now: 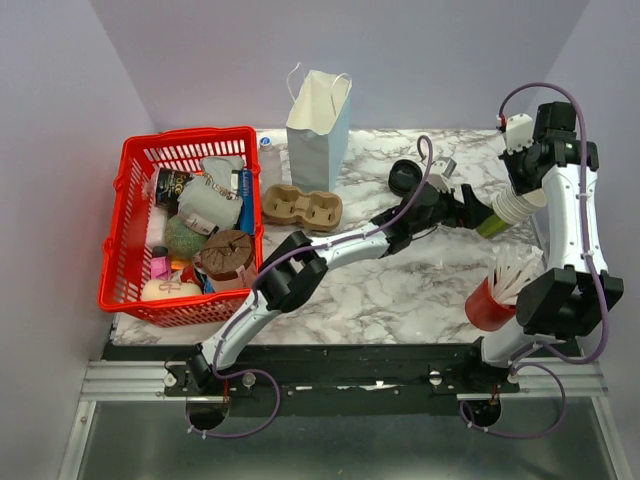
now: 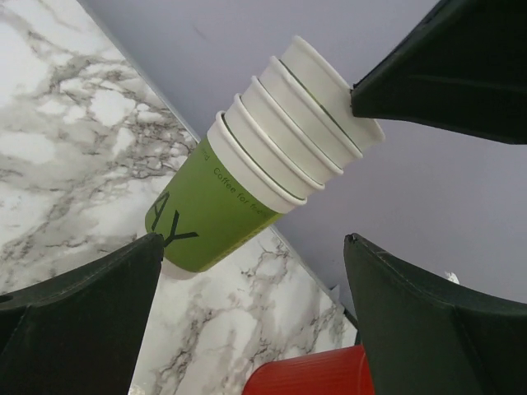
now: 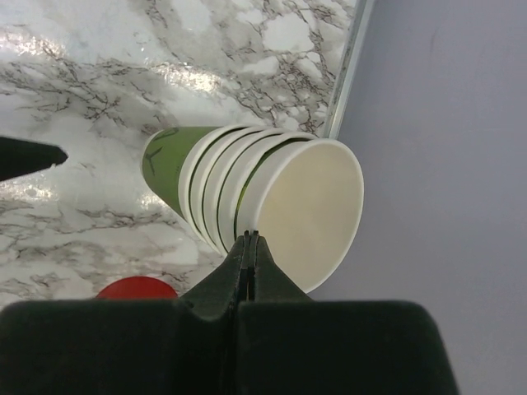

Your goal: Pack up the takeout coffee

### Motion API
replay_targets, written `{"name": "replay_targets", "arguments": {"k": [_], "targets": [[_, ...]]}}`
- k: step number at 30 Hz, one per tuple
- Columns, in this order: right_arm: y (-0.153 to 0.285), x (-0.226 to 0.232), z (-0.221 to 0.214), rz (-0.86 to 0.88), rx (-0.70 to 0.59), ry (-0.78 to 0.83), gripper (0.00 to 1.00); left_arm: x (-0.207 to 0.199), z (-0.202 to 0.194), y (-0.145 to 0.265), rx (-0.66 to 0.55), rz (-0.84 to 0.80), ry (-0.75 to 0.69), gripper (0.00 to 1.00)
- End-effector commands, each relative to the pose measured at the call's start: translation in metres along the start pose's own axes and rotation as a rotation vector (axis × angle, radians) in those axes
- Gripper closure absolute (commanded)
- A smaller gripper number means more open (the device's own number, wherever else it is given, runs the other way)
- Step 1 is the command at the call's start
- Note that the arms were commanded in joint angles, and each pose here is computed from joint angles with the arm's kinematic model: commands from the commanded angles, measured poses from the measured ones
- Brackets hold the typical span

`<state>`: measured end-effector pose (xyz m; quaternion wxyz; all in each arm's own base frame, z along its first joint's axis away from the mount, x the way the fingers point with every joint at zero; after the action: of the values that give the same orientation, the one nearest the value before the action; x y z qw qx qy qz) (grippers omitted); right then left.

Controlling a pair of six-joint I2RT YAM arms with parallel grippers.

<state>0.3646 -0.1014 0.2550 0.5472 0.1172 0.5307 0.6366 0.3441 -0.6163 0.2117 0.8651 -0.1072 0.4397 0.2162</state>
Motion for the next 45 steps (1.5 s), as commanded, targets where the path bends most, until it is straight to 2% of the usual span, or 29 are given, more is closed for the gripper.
{"name": "replay_targets", "arguments": {"k": [1, 9, 19, 32, 45], "targets": [[0.008, 0.007, -0.004, 0.01, -0.034, 0.036, 1.0, -0.022, 0.009, -0.008, -0.07, -0.11, 0.133, 0.01], [0.008, 0.033, -0.001, 0.076, -0.083, 0.119, 0.99, -0.024, 0.004, -0.008, -0.051, -0.128, 0.192, 0.01], [0.009, 0.059, 0.007, 0.121, -0.11, 0.21, 0.99, 0.0, 0.009, -0.012, -0.091, -0.027, 0.239, 0.01], [0.011, 0.058, 0.015, 0.109, -0.12, 0.218, 0.99, 0.032, -0.002, -0.01, -0.075, 0.05, 0.251, 0.01], [0.007, 0.053, 0.014, 0.078, -0.102, 0.192, 0.99, 0.028, -0.004, -0.007, -0.038, -0.026, 0.239, 0.02]]}}
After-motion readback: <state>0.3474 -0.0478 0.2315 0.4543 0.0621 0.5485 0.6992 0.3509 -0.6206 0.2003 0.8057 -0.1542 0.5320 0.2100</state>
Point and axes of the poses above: each gripper's point midway between its finger pads, its own y axis back along the fingers, its own x axis along the line the jaws close on, z = x × y, the point moved 1 cm from there along y, back along the fingers, and after that the axes turned 11 degrees about y, right-handed, at the moved point
